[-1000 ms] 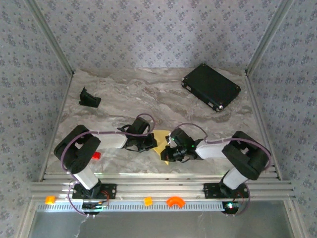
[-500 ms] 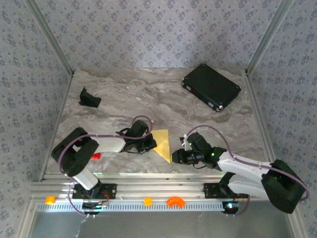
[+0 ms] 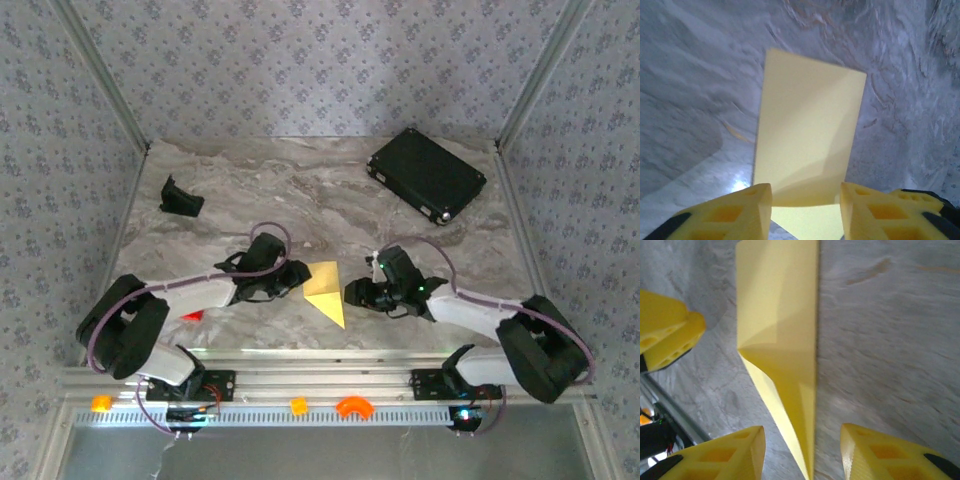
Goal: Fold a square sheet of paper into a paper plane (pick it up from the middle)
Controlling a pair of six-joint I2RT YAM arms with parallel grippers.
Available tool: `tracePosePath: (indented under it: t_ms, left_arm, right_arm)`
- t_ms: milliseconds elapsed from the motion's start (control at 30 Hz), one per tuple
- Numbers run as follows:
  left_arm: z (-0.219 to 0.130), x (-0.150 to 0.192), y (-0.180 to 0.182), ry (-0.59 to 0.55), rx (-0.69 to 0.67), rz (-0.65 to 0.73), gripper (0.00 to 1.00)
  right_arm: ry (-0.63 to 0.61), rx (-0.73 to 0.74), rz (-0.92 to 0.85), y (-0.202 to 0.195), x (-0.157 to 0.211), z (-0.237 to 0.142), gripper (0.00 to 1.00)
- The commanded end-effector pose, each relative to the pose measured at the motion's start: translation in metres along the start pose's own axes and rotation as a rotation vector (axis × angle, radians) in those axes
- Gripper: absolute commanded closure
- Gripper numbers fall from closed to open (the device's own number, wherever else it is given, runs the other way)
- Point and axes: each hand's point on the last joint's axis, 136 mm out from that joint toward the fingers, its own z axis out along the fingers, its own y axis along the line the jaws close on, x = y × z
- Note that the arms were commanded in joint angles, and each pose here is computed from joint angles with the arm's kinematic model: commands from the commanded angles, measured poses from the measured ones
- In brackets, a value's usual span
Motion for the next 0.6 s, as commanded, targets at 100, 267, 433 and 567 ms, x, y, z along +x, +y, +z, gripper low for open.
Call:
tracePosePath:
  t_ms: [100,267,433,567]
  left_arm:
    - [-0.009,0.001,0.004,0.054,0.048,-0.009,0.52]
    - [-0.009,0.001,0.005,0.072,0.065,-0.022,0.50]
    - [-0.007,0.000,0.007,0.089,0.080,-0.036,0.49]
    - [-0.005,0.001,0.003,0.114,0.106,-0.039,0.48]
  right_arm:
    - [0.064,-0.078,-0.069,0.023,-0.008,0.018,0.57]
    - [0.096,-0.078,-0.064,0.021,-0.007,0.027,0.68]
    - [0.097,-0.090,-0.055,0.018,-0.007,0.027,0.82]
    - [0.088,-0.125,-0.054,0.021,-0.009,0.024,0.91]
